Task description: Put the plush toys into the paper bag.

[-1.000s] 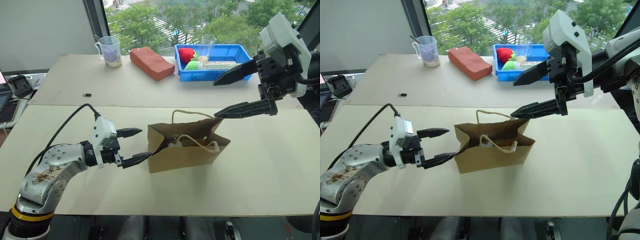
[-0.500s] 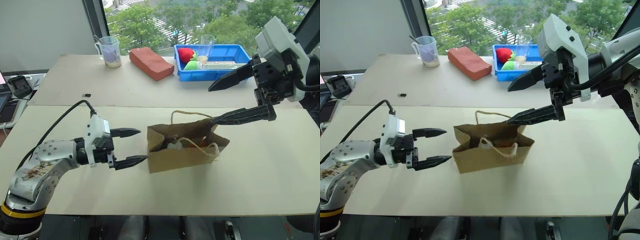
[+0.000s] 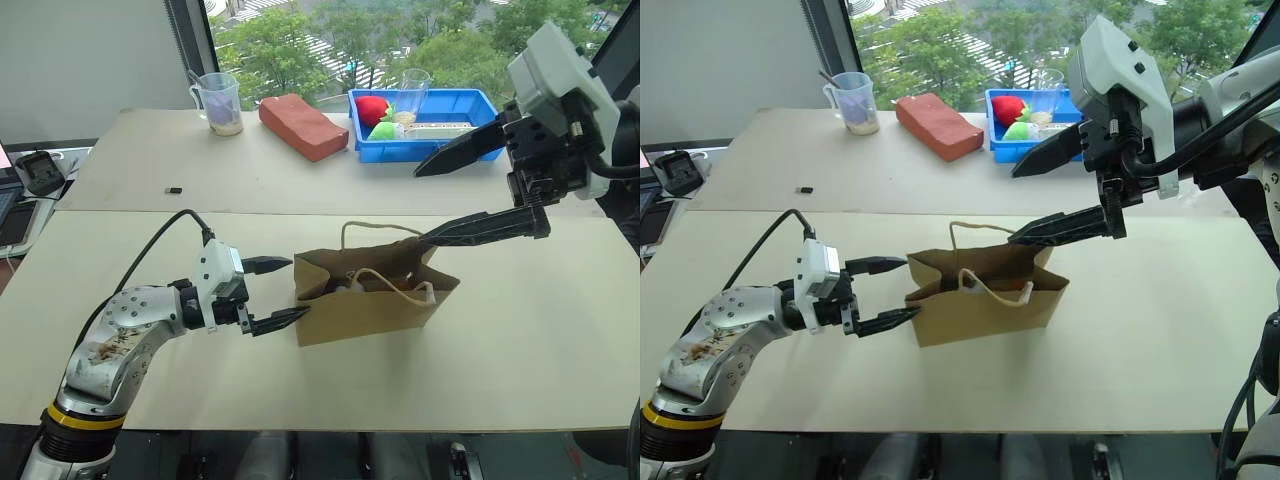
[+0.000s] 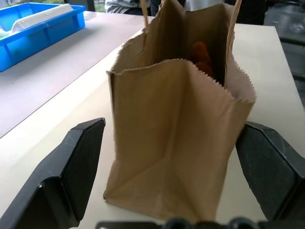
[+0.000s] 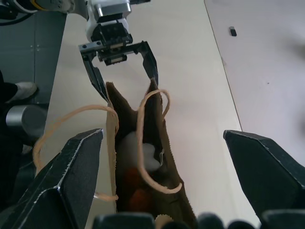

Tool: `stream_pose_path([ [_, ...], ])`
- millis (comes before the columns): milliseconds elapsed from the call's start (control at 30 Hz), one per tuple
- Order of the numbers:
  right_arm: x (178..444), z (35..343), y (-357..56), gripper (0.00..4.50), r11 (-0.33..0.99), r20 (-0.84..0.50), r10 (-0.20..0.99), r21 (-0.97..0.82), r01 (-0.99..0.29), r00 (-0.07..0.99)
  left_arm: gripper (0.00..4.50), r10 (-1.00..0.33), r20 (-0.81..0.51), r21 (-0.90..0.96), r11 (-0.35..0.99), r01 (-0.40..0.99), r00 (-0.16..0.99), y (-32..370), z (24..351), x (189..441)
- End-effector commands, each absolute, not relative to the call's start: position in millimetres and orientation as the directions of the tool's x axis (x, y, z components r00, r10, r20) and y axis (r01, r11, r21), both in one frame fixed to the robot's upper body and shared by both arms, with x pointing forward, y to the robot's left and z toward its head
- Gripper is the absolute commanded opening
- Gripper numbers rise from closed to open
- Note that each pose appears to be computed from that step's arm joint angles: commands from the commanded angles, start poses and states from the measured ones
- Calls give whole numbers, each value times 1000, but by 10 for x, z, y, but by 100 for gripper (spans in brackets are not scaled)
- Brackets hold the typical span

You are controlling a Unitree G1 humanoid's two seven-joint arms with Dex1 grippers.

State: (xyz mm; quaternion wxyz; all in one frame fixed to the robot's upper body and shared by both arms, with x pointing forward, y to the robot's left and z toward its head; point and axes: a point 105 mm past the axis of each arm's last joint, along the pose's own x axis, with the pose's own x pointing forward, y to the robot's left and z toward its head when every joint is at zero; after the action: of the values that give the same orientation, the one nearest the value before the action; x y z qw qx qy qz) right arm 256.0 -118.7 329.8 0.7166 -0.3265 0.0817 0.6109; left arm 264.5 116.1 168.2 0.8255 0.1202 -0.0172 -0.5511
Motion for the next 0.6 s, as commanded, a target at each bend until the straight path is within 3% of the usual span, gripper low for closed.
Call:
stream_pose_path([
  [33, 2482, 3401, -1150, 450, 18, -500, 835, -392, -920, 229, 444, -917, -74, 275, 358, 892, 391, 1118, 1765, 2664],
  [300, 2468, 3392, -1127, 450, 13, -500, 838, -382, -924, 219, 444, -941, -48, 267, 312, 912, 335, 977, 1734, 2726],
  [500, 2469, 3391, -1115, 450, 11, -498, 840, -384, -923, 217, 444, -947, -138, 269, 248, 931, 291, 906, 1553, 2758],
  [600, 2470, 3389, -1115, 450, 14, -495, 841, -385, -923, 219, 356, -947, -123, 284, 253, 925, 296, 875, 1541, 2804],
])
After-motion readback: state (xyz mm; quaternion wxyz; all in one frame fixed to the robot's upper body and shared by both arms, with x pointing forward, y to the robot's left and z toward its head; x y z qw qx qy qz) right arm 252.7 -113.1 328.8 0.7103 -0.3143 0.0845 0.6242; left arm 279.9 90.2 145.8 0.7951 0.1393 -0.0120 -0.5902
